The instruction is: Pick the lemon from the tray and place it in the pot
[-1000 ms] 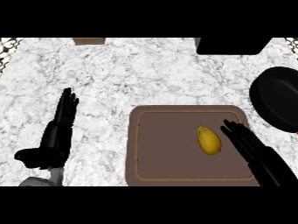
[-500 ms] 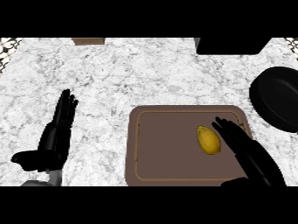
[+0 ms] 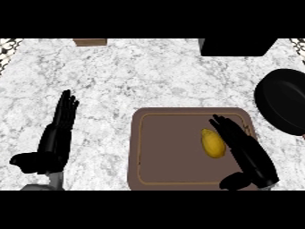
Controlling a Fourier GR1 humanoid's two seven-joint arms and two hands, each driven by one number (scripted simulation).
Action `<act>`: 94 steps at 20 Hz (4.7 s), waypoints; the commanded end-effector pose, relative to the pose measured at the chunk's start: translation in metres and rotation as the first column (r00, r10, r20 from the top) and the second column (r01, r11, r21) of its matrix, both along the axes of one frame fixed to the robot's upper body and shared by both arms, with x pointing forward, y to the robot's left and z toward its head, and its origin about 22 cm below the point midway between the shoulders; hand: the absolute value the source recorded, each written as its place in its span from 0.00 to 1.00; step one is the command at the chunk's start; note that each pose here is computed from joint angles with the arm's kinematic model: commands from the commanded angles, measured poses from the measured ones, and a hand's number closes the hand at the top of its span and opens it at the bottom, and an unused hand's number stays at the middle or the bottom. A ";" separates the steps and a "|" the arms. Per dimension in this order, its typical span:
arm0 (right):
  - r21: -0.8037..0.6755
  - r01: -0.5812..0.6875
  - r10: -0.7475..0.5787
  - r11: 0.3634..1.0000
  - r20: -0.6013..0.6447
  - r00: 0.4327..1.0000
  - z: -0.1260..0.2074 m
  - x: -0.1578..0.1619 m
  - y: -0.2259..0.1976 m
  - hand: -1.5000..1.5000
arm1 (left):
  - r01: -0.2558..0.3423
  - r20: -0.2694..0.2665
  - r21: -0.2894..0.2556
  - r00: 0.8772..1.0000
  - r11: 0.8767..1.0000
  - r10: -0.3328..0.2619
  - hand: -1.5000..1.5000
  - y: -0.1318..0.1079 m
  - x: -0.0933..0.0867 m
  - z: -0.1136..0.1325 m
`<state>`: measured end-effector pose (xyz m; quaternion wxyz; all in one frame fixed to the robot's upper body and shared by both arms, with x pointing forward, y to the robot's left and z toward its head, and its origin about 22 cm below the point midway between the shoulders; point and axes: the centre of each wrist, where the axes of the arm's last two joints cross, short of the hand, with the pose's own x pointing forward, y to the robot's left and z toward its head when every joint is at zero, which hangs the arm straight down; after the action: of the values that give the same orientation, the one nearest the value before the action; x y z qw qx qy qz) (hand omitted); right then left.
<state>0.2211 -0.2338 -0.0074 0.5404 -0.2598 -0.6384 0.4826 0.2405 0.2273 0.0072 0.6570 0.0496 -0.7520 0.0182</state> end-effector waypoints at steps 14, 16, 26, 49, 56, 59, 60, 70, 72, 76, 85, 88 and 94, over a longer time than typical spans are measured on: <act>-0.006 -0.030 0.030 1.000 0.243 0.970 -0.015 0.012 0.011 1.00 | 0.013 0.007 0.005 1.000 1.000 -0.013 0.50 -0.014 0.000 0.001; -0.095 0.051 -0.040 0.994 0.115 0.993 0.017 0.053 0.044 1.00 | 0.025 0.006 0.009 1.000 1.000 -0.025 0.50 -0.011 0.007 -0.010; -0.259 0.244 -0.245 0.935 0.029 0.969 0.064 0.107 0.139 1.00 | 0.007 -0.006 -0.009 1.000 1.000 -0.007 0.50 -0.005 0.013 0.018; -0.031 0.669 -0.587 0.743 0.451 0.673 0.184 0.090 0.080 1.00 | -0.002 -0.004 -0.009 1.000 1.000 0.002 0.50 -0.007 -0.016 -0.012; -0.024 0.734 -0.655 0.679 0.432 0.620 0.182 0.115 0.013 1.00 | 0.014 -0.001 0.006 1.000 1.000 -0.014 0.50 -0.009 -0.002 -0.002; -0.046 0.749 -0.659 0.661 0.441 0.609 0.181 0.110 -0.013 1.00 | 0.005 0.008 0.012 1.000 1.000 -0.006 0.50 -0.001 -0.013 -0.007; -0.011 0.756 -0.676 0.655 0.437 0.593 0.191 0.114 -0.049 1.00 | 0.014 -0.001 -0.002 1.000 1.000 -0.014 0.50 -0.002 -0.006 -0.003; -0.069 0.747 -0.696 0.662 0.314 0.646 0.131 0.119 -0.129 1.00 | 0.015 -0.015 -0.012 1.000 1.000 -0.015 0.50 -0.002 -0.013 -0.007; -0.086 0.748 -0.706 0.659 0.274 0.653 0.129 0.122 -0.159 1.00 | 0.022 0.001 -0.011 1.000 1.000 -0.022 0.50 -0.006 -0.005 -0.007; -0.139 0.738 -0.709 0.660 0.210 0.673 0.115 0.139 -0.168 1.00 | 0.022 -0.009 -0.014 1.000 1.000 -0.022 0.50 -0.003 -0.010 -0.011; -0.247 0.797 -0.828 0.551 -0.046 0.558 0.085 0.149 -0.193 0.00 | 0.025 0.010 0.002 1.000 1.000 -0.025 0.50 -0.023 0.009 -0.009; -0.036 0.764 -0.765 0.644 -0.066 0.641 0.067 0.135 -0.206 0.00 | 0.004 0.011 0.008 1.000 1.000 -0.004 0.50 -0.014 -0.001 -0.010; 0.457 0.689 -0.788 0.563 0.047 0.613 0.082 0.138 -0.203 0.00 | -0.001 -0.008 0.006 1.000 1.000 0.001 0.50 -0.007 -0.001 -0.006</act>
<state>0.3575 -0.4370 0.0694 0.6866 -0.4760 -0.5331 0.1333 0.2417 0.2202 0.0047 0.6558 0.0454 -0.7535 0.0140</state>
